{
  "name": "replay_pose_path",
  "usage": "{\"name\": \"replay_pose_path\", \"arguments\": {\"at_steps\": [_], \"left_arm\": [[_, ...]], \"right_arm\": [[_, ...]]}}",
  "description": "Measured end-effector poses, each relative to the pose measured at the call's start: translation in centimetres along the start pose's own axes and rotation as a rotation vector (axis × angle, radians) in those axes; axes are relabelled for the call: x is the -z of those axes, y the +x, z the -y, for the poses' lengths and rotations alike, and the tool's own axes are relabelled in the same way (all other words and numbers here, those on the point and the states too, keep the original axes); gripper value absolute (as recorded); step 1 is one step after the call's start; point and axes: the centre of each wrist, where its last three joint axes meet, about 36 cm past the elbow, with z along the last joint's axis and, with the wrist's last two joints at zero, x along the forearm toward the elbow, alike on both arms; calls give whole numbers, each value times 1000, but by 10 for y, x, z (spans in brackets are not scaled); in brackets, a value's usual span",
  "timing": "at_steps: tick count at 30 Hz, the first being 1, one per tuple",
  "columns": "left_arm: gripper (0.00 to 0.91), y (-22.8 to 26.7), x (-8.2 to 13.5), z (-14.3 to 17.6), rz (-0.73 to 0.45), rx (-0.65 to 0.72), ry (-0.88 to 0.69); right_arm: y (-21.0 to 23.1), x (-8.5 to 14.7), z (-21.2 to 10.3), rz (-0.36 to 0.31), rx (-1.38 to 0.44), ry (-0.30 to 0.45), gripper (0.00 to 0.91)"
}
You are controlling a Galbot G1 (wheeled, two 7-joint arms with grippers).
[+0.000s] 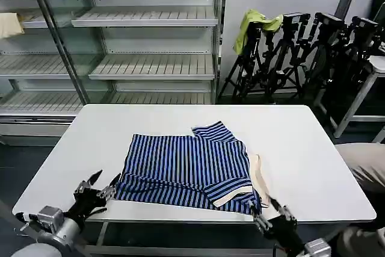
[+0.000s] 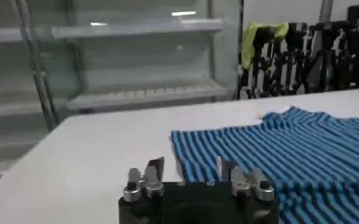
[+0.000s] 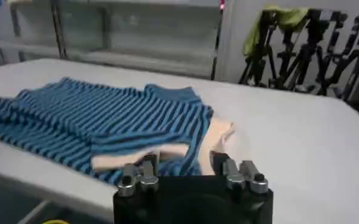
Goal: Fold and organize the clothes.
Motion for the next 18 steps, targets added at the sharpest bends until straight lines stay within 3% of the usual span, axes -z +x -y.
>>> {"name": "replay_pose_path", "arguments": {"at_steps": [18], "left_arm": [[907, -102, 24, -34, 43, -6, -16]], "right_arm": [[-127, 45, 22, 85, -32, -40, 907]]}}
